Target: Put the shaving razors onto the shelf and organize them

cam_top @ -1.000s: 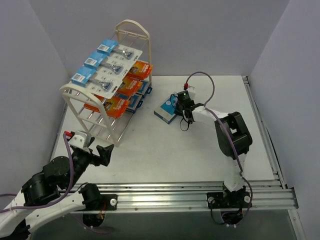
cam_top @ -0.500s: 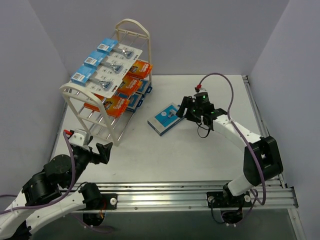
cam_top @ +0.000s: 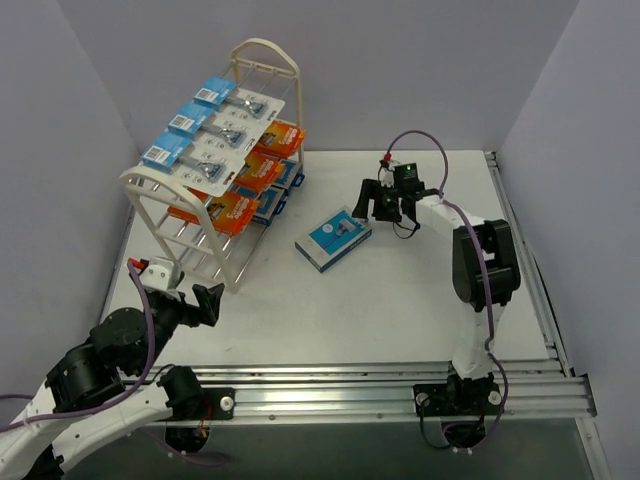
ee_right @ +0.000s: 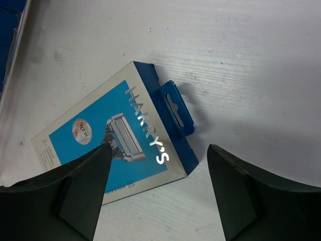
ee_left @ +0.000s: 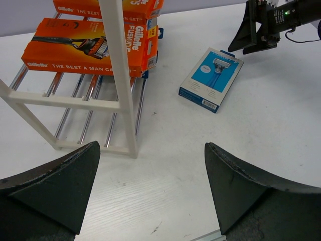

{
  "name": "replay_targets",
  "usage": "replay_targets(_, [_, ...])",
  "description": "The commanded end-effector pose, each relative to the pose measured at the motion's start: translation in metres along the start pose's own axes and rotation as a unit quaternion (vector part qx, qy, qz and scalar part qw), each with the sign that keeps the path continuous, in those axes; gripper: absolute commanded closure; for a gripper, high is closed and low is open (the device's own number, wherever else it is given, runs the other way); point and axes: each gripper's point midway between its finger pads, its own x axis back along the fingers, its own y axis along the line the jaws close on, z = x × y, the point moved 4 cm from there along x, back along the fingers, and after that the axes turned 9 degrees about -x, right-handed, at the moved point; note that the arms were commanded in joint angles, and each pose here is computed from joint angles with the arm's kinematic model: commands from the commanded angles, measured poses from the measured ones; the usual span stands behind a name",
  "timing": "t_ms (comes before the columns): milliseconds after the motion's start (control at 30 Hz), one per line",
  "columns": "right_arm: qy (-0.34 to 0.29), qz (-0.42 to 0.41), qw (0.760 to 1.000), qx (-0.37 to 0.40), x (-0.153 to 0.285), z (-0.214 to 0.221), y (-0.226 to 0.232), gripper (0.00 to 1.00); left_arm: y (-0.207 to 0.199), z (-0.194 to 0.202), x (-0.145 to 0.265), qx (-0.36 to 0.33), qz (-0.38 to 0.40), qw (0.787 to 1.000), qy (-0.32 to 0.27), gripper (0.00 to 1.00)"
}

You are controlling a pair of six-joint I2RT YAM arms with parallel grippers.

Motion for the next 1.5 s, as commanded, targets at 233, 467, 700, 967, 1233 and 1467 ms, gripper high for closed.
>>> replay_targets(233, [0.015,-0.064,0.997,0.034,-0.029,-0.015,-0.004,0.27,-0.004,-0.007,-0.003,-0.001,0.007,1.0,-0.005,0.06])
replay_targets(467, [0.036,-0.095,0.994,0.037,-0.042,-0.007,-0.006,0.27,-0.005,-0.006,-0.004,-0.005,0.011,1.0,-0.004,0.06])
replay_targets(700, [0.058,-0.109,0.991,0.043,-0.046,0.007,-0.005,0.27,-0.005,-0.007,-0.004,-0.005,0.01,1.0,-0.005,0.06])
replay_targets(967, [0.07,-0.107,0.991,0.047,-0.047,0.016,-0.004,0.36,-0.004,-0.007,-0.003,-0.004,0.009,1.0,-0.004,0.06])
replay_targets(1233, [0.088,-0.093,0.99,0.054,-0.04,0.03,-0.002,0.53,-0.004,-0.007,-0.002,-0.002,0.01,1.0,-0.005,0.06])
replay_targets(1467, [0.094,-0.071,0.992,0.046,-0.021,0.047,-0.005,0.73,-0.003,-0.008,0.0,0.002,0.013,1.0,-0.008,0.06])
